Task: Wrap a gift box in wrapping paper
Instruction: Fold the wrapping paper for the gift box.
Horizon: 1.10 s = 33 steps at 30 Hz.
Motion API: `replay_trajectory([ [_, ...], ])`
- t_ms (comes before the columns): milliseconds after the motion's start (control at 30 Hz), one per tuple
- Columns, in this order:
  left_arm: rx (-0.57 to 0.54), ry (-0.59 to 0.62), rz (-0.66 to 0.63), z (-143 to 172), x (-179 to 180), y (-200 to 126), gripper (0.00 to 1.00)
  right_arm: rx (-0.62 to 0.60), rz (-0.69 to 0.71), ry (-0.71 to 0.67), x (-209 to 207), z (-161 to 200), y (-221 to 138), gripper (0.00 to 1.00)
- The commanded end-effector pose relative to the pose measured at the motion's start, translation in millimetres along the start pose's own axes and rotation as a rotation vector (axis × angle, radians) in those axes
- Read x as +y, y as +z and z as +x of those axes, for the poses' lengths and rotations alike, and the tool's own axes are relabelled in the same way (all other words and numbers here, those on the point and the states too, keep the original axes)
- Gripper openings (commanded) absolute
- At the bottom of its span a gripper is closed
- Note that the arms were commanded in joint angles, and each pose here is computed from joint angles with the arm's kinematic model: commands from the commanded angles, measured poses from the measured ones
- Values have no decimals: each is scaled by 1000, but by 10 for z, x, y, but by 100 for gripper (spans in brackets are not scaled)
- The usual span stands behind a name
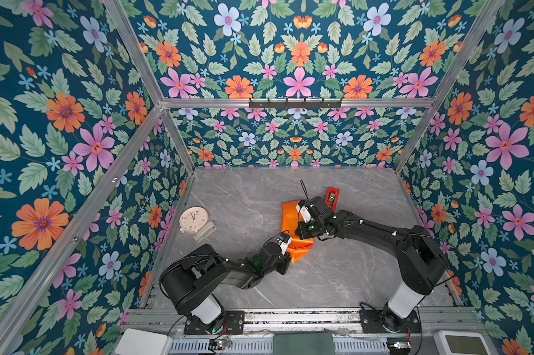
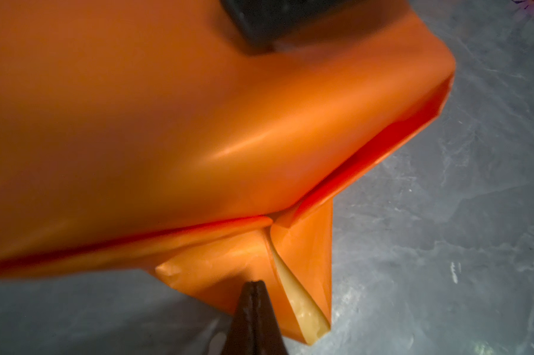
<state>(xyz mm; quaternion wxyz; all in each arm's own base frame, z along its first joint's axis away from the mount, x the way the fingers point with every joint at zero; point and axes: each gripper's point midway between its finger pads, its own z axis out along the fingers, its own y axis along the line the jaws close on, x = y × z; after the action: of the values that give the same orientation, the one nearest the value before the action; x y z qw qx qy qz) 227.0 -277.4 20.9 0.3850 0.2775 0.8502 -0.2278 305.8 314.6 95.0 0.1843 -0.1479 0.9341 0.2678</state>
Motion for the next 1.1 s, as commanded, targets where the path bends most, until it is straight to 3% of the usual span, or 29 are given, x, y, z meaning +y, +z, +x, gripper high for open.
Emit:
replay_trajectory([
  [0,11,28,1,48,-28,-7,1,87,42,13,-110,230,17,12],
  [633,-15,36,59,117,-228,-35,1,86,40,17,-105,224,23,12],
  [867,-135,-22,74,-226,-273,-175,12,73,35,7,-63,158,-18,12],
  [1067,-222,-103,64,-493,-176,-397,28,21,20,-30,87,-85,-177,14],
])
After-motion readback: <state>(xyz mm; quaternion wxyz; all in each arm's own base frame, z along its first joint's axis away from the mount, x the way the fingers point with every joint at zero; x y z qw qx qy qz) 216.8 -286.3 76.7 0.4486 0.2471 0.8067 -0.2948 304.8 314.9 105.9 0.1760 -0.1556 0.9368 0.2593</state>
